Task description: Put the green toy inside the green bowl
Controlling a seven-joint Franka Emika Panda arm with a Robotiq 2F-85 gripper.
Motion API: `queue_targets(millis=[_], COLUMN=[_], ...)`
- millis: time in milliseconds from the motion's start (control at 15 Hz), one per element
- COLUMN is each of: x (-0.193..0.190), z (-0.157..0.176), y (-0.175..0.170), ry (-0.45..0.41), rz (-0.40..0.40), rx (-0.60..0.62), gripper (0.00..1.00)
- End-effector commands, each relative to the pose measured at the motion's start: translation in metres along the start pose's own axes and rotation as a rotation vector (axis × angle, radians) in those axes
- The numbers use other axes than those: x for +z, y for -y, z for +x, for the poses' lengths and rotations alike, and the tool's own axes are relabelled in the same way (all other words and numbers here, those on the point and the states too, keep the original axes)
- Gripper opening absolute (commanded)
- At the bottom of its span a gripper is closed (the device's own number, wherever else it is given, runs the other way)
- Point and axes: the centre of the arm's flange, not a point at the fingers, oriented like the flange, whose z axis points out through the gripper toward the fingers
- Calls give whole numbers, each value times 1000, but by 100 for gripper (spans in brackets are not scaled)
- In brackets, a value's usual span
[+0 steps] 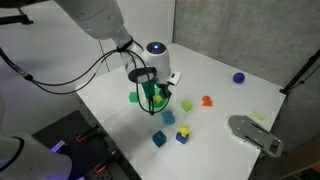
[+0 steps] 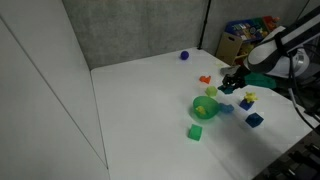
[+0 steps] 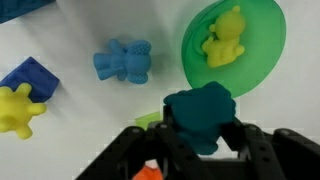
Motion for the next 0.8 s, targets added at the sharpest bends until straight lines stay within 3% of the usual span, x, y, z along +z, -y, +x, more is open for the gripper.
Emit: queue_targets(millis=[0, 400, 467, 533, 667, 733], x=[4, 15, 16, 16, 13, 11], z=[2, -11, -13, -15, -15, -13], y=[27, 61, 64, 66, 70, 70], ry=[-16, -18, -18, -13, -7, -7], rz=[-36, -64, -66, -67, -67, -69], rx=[-11, -34, -39, -37, -31, -29], gripper=[23, 23, 44, 73, 73, 77])
